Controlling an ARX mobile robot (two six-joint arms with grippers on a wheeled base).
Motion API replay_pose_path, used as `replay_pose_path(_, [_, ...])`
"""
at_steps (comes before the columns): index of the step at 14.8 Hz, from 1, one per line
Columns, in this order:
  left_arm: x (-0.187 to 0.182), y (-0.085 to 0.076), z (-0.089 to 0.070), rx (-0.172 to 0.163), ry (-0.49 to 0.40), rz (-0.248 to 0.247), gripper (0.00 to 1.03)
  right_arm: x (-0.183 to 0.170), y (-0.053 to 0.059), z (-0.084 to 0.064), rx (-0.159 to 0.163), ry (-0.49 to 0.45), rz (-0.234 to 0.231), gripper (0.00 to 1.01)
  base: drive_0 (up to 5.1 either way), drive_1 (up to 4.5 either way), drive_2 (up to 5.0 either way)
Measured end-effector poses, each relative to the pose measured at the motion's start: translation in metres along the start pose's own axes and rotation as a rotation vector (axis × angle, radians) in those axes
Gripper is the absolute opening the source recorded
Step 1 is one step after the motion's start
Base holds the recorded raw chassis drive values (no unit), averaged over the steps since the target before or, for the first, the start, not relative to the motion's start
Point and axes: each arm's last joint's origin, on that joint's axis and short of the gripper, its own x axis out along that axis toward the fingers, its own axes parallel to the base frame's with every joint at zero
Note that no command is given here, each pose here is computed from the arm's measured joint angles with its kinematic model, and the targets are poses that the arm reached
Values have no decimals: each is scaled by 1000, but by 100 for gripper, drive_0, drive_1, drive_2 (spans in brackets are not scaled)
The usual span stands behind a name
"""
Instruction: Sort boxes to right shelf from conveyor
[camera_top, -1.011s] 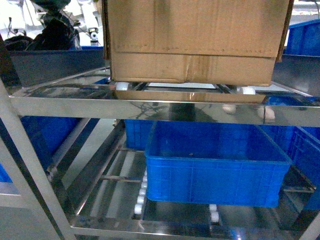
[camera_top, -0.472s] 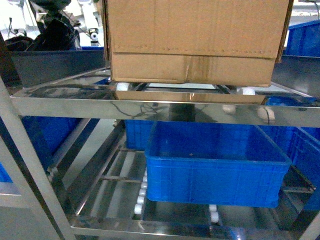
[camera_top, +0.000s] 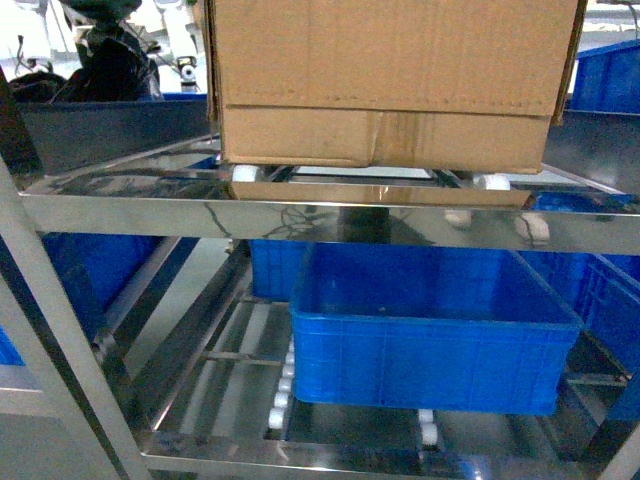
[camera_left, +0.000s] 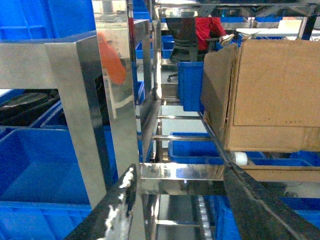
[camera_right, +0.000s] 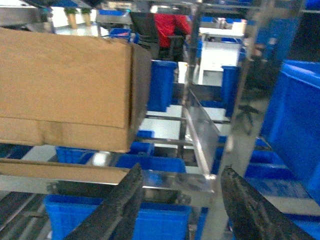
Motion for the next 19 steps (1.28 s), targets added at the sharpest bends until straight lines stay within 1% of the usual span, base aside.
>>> replay_pose_path(1, [-5, 4, -12, -1, -2, -19, 39, -5, -4, -16, 5, 12, -24, 37, 0, 0, 0])
replay_pose_path(2, [-8, 11, -25, 0, 6, -5, 26, -9, -3, -28, 6, 19, -12, 24, 0, 0, 0])
replay_pose_path(3, [-12, 13, -34, -2, 8, 13, 13, -14, -2, -37, 7, 17, -7, 11, 0, 0, 0])
replay_pose_path(4, [-15, 11, -43, -7, 7, -9, 2, -18, -2, -44, 8, 12, -7, 2, 0, 0, 0])
replay_pose_path(6, [-27, 11, -68, -5, 5, -8, 2, -32, -1, -72, 7, 18, -7, 2, 0, 0, 0])
replay_pose_path(9, [-33, 11, -80, -5, 8, -7, 2, -39, -1, -85, 8, 19, -7, 2, 0, 0, 0])
replay_pose_path(17, [-38, 11, -85, -5, 3, -7, 2, -44, 0, -90, 8, 13, -7, 2, 0, 0, 0])
replay_pose_path(18, [-39, 11, -87, -5, 4, -7, 2, -45, 0, -92, 8, 15, -7, 2, 0, 0, 0])
replay_pose_path(19, [-40, 11, -93, -5, -5, -8, 2, -47, 0, -96, 8, -3, -8, 2, 0, 0, 0])
